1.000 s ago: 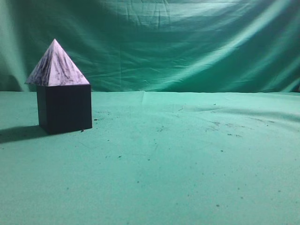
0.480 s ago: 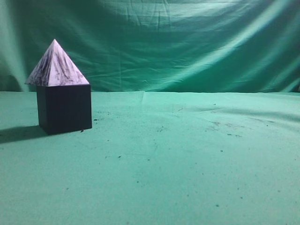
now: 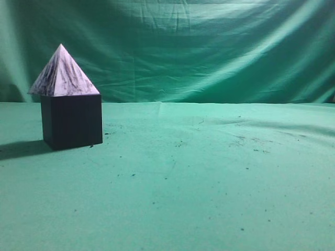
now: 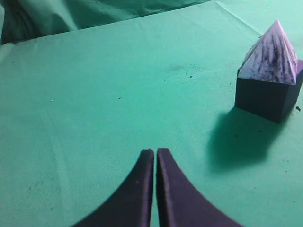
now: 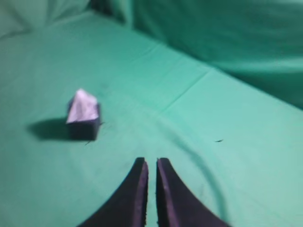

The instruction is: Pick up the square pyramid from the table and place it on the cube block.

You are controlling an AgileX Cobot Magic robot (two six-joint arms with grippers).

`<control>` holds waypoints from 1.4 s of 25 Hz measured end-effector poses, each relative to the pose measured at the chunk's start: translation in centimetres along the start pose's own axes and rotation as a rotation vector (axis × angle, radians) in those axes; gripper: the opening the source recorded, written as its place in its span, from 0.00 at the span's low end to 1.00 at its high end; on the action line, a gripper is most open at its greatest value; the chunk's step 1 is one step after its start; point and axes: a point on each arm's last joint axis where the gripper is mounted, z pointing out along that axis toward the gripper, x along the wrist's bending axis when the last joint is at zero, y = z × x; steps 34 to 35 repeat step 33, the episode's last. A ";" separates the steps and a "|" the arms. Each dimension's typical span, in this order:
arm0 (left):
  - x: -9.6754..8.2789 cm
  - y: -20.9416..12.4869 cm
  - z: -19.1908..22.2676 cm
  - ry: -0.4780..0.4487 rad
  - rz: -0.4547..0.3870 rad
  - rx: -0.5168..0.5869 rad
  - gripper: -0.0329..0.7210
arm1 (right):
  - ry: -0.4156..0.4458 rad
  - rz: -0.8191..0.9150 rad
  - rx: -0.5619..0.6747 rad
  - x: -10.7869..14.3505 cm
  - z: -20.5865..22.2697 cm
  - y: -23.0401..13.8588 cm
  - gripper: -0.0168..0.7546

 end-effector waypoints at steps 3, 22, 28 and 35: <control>0.0 0.0 0.0 0.000 0.000 0.000 0.04 | -0.113 0.043 -0.079 -0.4 -0.5 -3.0 0.10; 0.0 0.0 0.0 0.000 0.000 0.000 0.04 | -0.658 0.310 -0.157 -0.8 4.8 -19.9 0.10; 0.0 0.0 0.0 0.000 0.000 0.000 0.04 | -0.637 0.348 -0.067 -0.5 5.1 -20.8 0.10; 0.0 0.0 0.0 0.000 0.000 0.000 0.04 | -0.635 0.352 -0.059 -0.5 5.1 -20.9 0.10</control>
